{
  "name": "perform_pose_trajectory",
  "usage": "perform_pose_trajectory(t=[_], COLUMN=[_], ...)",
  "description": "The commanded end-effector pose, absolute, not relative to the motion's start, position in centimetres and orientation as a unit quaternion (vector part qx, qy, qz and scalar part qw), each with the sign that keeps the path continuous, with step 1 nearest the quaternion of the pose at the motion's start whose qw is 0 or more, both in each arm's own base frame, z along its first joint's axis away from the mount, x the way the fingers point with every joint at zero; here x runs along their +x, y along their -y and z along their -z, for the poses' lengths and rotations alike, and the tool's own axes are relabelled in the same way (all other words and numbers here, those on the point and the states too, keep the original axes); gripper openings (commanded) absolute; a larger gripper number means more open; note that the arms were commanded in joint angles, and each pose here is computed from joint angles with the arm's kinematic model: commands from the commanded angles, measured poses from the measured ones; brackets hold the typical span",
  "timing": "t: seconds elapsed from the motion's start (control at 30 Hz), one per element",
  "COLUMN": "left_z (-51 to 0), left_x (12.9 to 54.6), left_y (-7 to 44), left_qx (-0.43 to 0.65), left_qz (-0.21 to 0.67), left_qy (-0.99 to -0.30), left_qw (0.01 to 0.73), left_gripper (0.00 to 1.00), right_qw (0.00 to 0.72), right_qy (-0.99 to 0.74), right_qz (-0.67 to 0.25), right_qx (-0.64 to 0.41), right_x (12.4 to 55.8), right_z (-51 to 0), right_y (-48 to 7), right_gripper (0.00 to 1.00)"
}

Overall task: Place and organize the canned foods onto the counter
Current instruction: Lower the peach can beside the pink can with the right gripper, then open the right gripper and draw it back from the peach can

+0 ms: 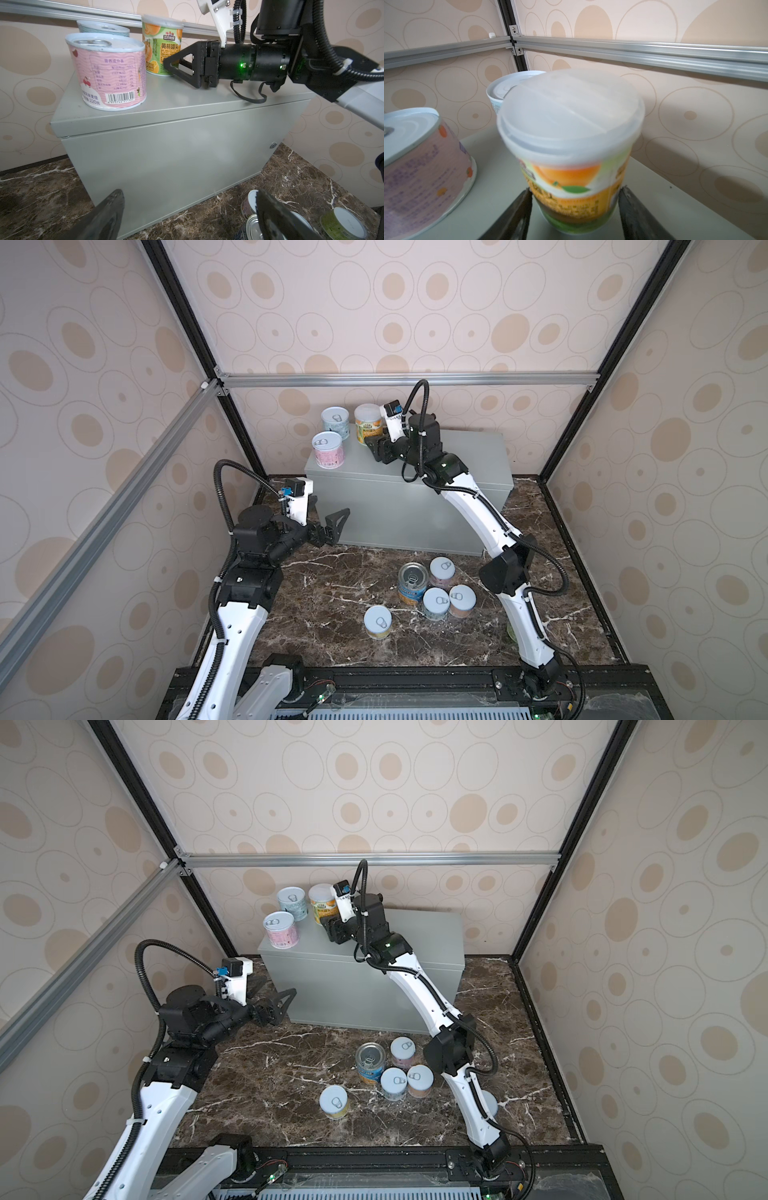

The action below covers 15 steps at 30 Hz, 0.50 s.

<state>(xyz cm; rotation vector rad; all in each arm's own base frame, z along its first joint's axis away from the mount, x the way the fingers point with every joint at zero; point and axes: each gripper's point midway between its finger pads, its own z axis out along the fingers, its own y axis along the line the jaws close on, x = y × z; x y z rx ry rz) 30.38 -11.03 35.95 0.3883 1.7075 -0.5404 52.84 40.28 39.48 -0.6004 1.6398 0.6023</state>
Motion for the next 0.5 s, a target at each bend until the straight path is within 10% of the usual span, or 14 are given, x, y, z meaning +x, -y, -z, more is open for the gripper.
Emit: perform_pose_trajectory(t=[0.0,0.47], left_z=[-36.98,-37.19], left_x=[30.08,30.06], left_y=[11.24,11.45], left_qx=[0.185,0.188], left_qz=[0.226,0.228], left_qy=[-0.726,-0.724], left_qw=[0.623,0.623], left_gripper=[0.98,0.98], right_qw=[0.594,0.598], right_qy=[-0.711,-0.711], right_qz=[-0.266,-0.266], right_qx=[-0.266,-0.257], right_x=[53.05,53.33], right_z=[-38.48,-38.63], right_y=[-40.82,-40.71], right_gripper=[0.69,0.73])
